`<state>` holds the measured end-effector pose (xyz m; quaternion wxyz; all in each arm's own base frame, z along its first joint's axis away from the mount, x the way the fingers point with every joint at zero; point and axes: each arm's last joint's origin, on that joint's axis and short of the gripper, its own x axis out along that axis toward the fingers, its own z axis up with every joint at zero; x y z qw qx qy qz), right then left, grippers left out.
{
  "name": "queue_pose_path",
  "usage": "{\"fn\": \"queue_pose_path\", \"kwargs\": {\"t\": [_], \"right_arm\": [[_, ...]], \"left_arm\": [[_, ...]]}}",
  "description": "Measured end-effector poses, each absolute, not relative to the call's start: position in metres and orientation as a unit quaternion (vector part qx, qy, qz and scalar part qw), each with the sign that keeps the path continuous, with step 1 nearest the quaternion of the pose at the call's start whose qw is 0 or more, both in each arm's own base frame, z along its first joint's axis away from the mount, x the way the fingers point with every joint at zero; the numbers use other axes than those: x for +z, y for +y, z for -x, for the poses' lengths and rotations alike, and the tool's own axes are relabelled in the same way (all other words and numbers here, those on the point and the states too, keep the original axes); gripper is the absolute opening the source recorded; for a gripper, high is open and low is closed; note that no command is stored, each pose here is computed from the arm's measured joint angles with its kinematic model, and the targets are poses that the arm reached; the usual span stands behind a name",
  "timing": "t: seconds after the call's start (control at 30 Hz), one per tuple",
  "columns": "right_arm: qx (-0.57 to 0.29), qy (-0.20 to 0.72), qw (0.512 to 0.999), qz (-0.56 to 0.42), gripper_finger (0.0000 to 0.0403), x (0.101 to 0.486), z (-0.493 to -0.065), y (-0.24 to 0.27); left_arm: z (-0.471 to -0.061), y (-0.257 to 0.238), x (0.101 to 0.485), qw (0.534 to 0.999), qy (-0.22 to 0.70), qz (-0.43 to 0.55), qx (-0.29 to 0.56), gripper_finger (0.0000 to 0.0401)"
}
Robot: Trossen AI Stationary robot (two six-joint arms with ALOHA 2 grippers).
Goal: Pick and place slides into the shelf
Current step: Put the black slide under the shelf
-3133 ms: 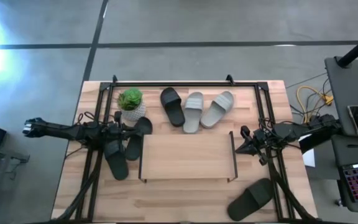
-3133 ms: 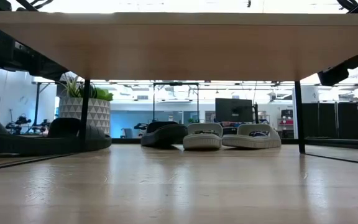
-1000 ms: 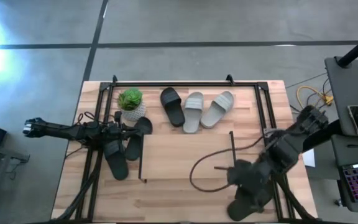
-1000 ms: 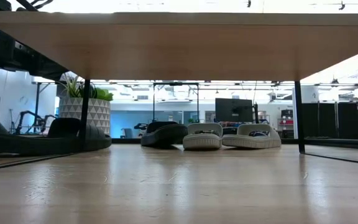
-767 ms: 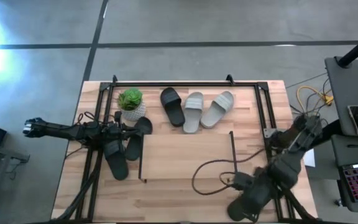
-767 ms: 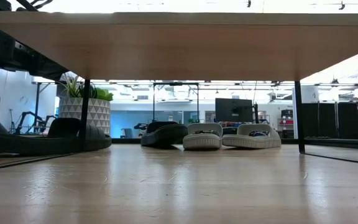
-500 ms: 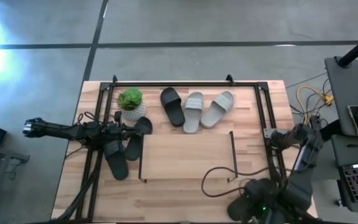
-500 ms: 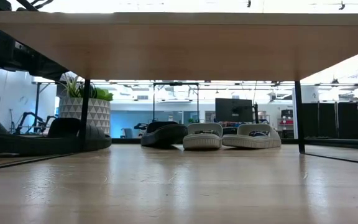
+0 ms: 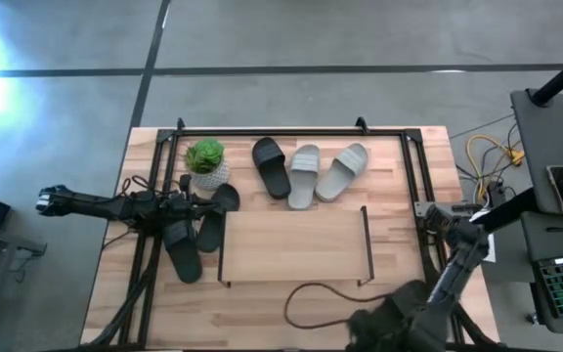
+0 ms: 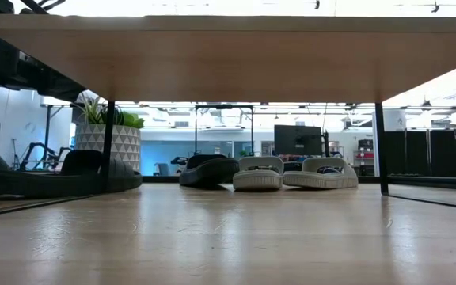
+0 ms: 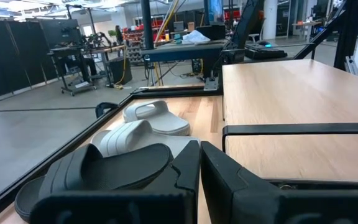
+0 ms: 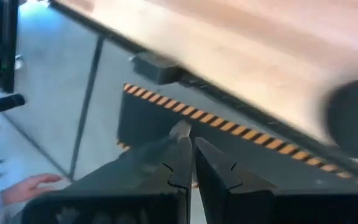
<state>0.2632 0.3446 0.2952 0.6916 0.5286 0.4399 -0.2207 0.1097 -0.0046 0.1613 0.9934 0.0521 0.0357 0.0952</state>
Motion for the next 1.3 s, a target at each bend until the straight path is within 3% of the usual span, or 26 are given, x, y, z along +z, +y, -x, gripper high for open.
{"fn": "queue_pose_path", "kwargs": {"t": [0.2,0.37,0.5,0.67,0.83,1.03,1.2,1.3], "right_arm": [[-0.138,0.463,0.684,-0.547,0.0013,0.272,-0.29,0.367],[-0.208,0.464,0.688,-0.518,0.0013,0.276,-0.284,0.358],[-0.298,0.53,0.645,-0.463,0.0015,0.282,-0.265,0.349],[-0.33,0.601,0.583,-0.436,0.0052,0.285,-0.25,0.349],[-0.329,0.604,0.576,-0.441,0.0105,0.284,-0.248,0.352],[-0.264,0.521,0.647,-0.49,0.0131,0.301,-0.258,0.356],[-0.243,0.389,0.722,-0.518,0.0119,0.33,-0.265,0.344],[-0.256,0.345,0.743,-0.514,0.0109,0.342,-0.266,0.333]], "left_arm": [[-0.11,-0.005,0.161,0.993,0.037,-0.052,0.095,0.0],[-0.11,-0.005,0.161,0.993,0.037,-0.052,0.095,0.0],[-0.11,-0.005,0.161,0.993,0.037,-0.052,0.095,0.0],[-0.11,-0.005,0.161,0.993,0.037,-0.052,0.095,0.0],[-0.11,-0.005,0.161,0.993,0.037,-0.052,0.095,0.0],[-0.11,-0.005,0.161,0.993,0.037,-0.052,0.095,0.0],[-0.11,-0.005,0.161,0.993,0.037,-0.054,0.095,0.0],[-0.11,-0.005,0.161,0.989,0.042,-0.107,0.094,0.0]]}}
